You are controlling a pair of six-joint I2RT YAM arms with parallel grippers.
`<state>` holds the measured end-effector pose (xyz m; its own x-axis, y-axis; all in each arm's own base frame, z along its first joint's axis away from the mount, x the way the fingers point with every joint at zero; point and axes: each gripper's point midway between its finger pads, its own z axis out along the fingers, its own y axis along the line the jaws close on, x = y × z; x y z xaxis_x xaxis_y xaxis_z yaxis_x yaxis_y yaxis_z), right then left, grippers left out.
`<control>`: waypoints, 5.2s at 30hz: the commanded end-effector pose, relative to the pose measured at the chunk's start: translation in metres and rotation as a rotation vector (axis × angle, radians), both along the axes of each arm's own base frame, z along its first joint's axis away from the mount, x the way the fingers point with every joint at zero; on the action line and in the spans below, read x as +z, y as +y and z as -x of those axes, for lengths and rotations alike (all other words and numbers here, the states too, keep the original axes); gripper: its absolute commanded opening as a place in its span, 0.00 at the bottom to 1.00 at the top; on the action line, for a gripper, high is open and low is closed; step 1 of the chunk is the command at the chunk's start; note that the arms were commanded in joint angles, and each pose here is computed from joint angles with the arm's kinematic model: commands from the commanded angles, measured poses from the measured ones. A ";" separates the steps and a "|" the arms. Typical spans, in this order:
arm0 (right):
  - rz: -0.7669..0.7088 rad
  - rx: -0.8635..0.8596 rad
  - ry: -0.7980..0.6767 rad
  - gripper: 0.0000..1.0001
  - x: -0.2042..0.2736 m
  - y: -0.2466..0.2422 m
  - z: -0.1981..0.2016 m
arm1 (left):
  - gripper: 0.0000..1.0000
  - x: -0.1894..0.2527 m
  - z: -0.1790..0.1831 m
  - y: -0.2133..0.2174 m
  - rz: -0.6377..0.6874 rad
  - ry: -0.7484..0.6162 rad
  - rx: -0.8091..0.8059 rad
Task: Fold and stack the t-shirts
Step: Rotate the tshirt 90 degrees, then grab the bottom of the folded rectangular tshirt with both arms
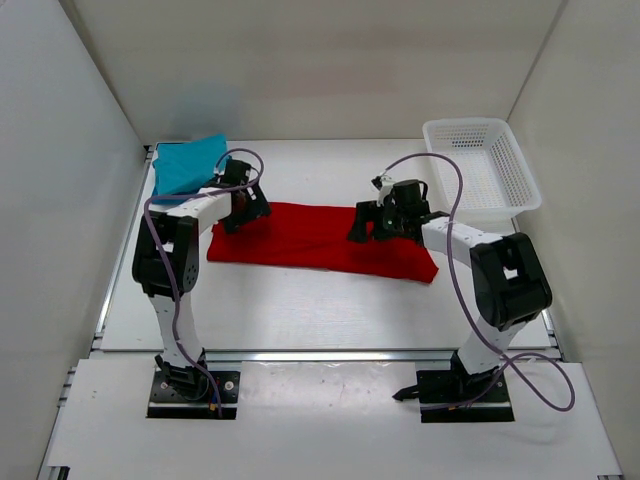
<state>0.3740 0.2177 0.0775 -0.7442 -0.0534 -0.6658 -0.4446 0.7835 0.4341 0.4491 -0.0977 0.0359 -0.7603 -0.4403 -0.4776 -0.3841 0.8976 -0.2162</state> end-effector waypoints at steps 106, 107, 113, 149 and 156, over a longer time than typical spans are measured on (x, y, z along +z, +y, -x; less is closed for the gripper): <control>0.293 -0.253 0.286 0.84 -0.077 0.009 -0.118 | 0.99 0.078 0.155 0.053 -0.076 0.194 -0.199; 0.300 -0.242 0.290 0.84 -0.079 0.007 -0.122 | 0.99 0.076 0.156 0.052 -0.075 0.201 -0.206; 0.239 -0.225 0.136 0.85 -0.043 0.007 -0.205 | 0.99 0.073 0.153 0.038 -0.036 0.200 -0.258; 0.005 -0.193 0.154 0.66 -0.005 -0.046 0.148 | 0.73 0.010 0.224 -0.171 0.196 -0.040 -0.599; 0.052 -0.206 0.196 0.65 -0.029 -0.043 0.137 | 0.41 -0.010 0.225 -0.169 0.156 0.016 -0.612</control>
